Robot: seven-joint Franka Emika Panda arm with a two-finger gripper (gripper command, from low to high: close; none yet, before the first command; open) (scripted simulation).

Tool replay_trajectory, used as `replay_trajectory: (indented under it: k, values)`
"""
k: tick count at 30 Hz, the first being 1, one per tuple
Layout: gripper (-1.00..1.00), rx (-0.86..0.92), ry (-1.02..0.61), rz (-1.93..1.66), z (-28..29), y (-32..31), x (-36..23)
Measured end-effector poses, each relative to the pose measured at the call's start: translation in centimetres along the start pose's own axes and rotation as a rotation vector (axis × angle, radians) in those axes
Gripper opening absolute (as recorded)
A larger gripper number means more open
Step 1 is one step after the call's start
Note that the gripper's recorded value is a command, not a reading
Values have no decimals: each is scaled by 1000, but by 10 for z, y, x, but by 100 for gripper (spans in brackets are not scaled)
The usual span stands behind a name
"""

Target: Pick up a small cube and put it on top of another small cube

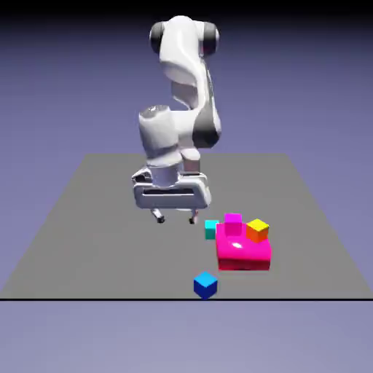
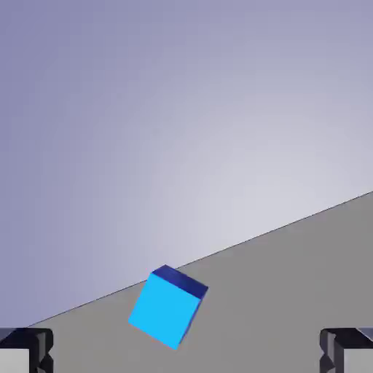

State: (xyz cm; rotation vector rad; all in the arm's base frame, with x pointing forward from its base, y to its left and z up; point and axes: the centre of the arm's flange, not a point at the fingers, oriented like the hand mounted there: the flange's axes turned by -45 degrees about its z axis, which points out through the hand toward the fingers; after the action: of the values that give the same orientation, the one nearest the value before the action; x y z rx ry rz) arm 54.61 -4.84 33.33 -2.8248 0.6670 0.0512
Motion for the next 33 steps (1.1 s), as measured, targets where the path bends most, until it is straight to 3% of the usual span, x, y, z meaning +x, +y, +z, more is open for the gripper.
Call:
replay_trajectory:
  k: [12,23,28,29,33]
  values:
    - [0,24,-486,278,107,7,60]
    - [0,18,-925,439,212,15,77]
    - [0,19,-938,442,255,10,48]
    - [-100,18,-938,442,265,9,40]
    - [-100,21,-938,442,239,12,60]
